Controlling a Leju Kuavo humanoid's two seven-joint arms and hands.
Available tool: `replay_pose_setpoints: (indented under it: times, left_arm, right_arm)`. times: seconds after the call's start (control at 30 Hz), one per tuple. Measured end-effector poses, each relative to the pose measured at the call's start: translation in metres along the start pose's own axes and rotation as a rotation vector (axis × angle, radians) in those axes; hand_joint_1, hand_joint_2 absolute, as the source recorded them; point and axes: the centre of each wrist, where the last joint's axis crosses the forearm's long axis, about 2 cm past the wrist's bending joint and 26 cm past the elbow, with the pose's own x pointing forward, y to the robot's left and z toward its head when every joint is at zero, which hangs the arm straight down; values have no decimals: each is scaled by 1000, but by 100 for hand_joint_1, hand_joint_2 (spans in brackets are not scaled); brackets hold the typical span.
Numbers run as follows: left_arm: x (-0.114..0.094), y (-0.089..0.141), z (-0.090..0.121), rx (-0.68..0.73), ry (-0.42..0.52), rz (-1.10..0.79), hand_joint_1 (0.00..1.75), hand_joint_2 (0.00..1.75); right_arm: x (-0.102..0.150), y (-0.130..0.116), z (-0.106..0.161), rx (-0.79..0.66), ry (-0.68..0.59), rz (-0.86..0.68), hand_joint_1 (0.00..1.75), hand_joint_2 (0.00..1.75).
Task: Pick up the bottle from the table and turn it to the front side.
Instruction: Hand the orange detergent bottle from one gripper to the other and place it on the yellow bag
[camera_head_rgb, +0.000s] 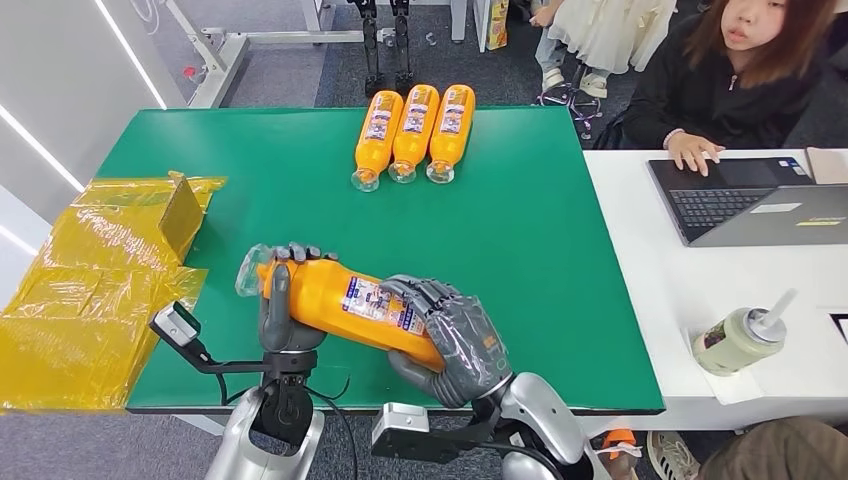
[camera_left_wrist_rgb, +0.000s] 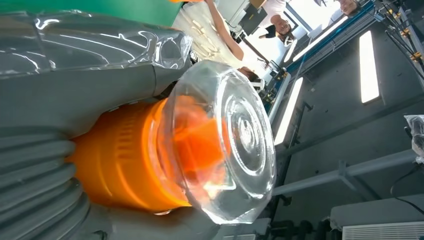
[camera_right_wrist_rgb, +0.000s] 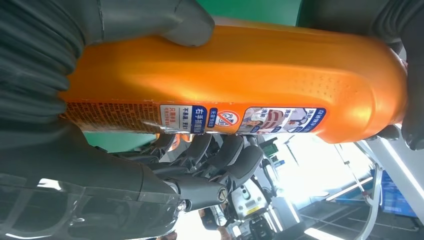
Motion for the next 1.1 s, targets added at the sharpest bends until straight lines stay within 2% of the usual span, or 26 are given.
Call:
replay_pose_setpoints:
  times: [0.07, 0.13, 0.2, 0.83, 0.97, 1.1]
  left_arm:
    - [0, 0, 0, 1, -1, 3, 173, 175]
    - [0, 0, 0, 2, -1, 8, 173, 175]
    - [0, -1, 0, 0, 0, 12, 174, 175]
    - [-5, -3, -1, 1, 12, 23, 172, 175]
    - [0, 2, -5, 43, -15, -153, 171, 175]
    - [24, 16, -17, 54, -65, -416, 168, 175]
  right_arm:
    - [1, -1, 0, 1, 3, 3, 139, 175]
    - [1, -1, -1, 1, 5, 2, 51, 175]
    - [2, -1, -2, -1, 6, 1, 0, 175]
    - [7, -8, -12, -79, -16, -2, 0, 175]
    - [10, -11, -13, -122, -36, 1, 0, 175]
    - [13, -14, -15, -162, -67, -5, 0, 175]
